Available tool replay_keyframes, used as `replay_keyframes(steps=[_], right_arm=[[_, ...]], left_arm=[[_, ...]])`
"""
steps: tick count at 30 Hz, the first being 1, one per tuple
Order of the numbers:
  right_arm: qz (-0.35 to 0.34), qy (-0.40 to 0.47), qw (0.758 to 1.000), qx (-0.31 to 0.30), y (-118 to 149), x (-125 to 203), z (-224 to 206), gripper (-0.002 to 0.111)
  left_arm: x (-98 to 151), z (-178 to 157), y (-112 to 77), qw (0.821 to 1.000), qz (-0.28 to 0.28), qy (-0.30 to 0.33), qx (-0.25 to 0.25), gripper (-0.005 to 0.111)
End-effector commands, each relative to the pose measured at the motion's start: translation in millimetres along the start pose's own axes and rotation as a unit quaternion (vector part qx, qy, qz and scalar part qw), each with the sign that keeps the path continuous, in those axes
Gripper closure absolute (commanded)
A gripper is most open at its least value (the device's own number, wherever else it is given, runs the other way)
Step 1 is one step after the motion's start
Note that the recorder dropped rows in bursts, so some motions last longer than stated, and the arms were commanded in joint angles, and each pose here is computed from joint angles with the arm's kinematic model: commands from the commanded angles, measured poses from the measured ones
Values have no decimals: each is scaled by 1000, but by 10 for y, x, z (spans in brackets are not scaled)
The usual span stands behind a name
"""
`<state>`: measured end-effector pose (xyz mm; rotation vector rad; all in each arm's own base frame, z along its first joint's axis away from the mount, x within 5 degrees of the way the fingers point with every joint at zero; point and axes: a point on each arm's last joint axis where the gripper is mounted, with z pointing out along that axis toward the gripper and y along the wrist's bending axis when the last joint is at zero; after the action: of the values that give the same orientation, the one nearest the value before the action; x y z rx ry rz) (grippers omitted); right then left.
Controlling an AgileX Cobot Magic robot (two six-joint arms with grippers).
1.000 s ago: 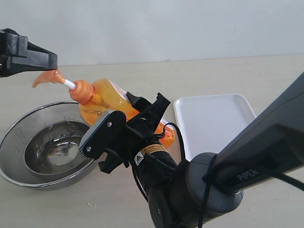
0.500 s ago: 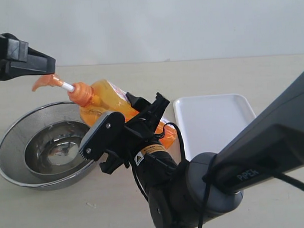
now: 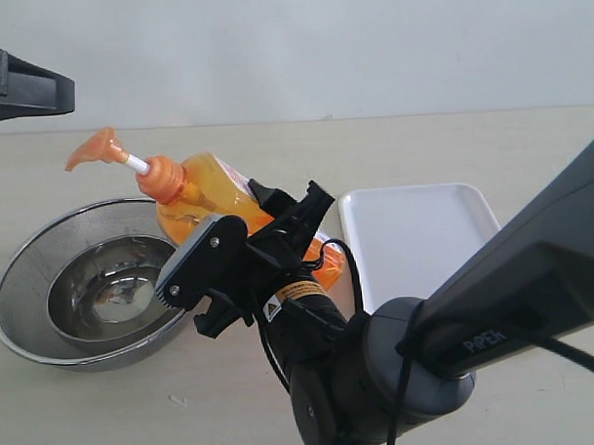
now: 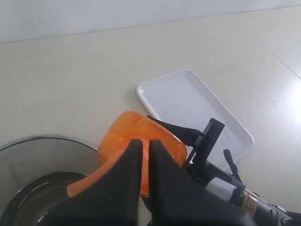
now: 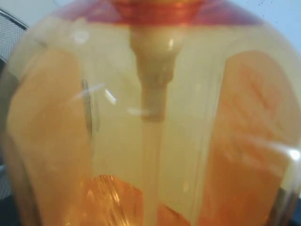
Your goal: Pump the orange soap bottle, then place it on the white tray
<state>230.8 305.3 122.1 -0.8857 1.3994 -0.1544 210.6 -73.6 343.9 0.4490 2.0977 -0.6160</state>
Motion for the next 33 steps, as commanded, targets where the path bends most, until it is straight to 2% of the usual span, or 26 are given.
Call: replay_keyframes(steps=[1,15,33], right_arm=[[9,-4,1000,4,-22,-33,0,108],[9,-4,1000,4,-22,-33,0,108],[-2,-17,1000,-18,19,-57,-2,108]], left_arm=[[26,71,51,1000,-10,13,-3,102],[106,378,202,998,-39,54,4,102],[149,456,232,996,-46,74,12,102]])
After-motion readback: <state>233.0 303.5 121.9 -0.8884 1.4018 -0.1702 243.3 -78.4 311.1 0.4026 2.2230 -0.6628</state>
